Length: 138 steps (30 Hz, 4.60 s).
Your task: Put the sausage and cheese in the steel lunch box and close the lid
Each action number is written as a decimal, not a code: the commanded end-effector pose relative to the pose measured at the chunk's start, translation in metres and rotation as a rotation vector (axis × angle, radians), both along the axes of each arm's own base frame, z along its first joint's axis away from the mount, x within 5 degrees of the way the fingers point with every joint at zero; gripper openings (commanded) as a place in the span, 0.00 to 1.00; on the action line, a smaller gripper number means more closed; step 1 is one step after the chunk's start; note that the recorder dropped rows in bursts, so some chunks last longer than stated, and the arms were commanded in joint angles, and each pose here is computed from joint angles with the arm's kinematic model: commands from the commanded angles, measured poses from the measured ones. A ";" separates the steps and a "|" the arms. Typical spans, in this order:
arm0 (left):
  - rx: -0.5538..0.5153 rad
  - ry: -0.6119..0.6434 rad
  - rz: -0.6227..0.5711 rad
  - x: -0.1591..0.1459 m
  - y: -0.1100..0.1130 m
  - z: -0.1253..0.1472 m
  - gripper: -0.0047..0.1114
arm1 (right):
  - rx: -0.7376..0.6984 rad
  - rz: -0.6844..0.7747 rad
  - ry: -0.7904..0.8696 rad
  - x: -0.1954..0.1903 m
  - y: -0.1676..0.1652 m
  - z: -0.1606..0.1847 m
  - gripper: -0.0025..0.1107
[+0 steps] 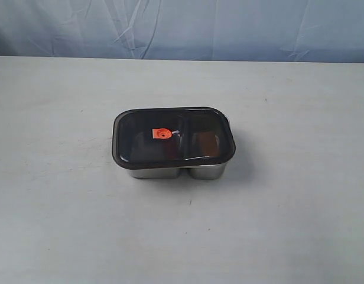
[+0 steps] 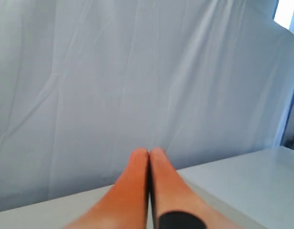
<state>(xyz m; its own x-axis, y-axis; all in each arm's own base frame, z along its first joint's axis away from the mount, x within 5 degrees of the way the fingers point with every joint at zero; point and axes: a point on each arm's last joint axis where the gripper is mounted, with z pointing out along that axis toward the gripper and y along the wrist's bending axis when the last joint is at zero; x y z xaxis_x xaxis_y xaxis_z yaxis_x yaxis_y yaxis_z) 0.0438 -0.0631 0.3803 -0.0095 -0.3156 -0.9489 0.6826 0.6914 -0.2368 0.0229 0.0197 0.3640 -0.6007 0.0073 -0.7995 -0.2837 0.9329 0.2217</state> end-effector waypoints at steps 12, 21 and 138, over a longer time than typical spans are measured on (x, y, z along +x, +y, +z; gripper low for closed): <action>0.125 -0.035 0.155 -0.008 0.006 -0.015 0.04 | 0.061 -0.053 -0.251 -0.075 -0.026 -0.009 0.01; -0.004 0.013 0.527 0.016 0.041 -0.036 0.04 | -0.046 -0.161 -0.301 -0.047 -0.032 -0.038 0.01; 0.001 0.182 0.522 0.011 0.045 -0.171 0.04 | 0.102 -0.134 -0.446 0.030 -0.004 -0.171 0.01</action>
<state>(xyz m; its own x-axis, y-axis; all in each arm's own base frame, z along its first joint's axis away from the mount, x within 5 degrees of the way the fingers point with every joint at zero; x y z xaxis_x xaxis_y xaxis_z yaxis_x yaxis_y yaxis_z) 0.0551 -0.0174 0.2111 -0.0138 -0.3198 -0.9474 0.1901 0.9293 -0.3165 0.0536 0.0163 0.1929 -0.1937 0.1527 -0.9691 -0.2525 0.9468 0.1997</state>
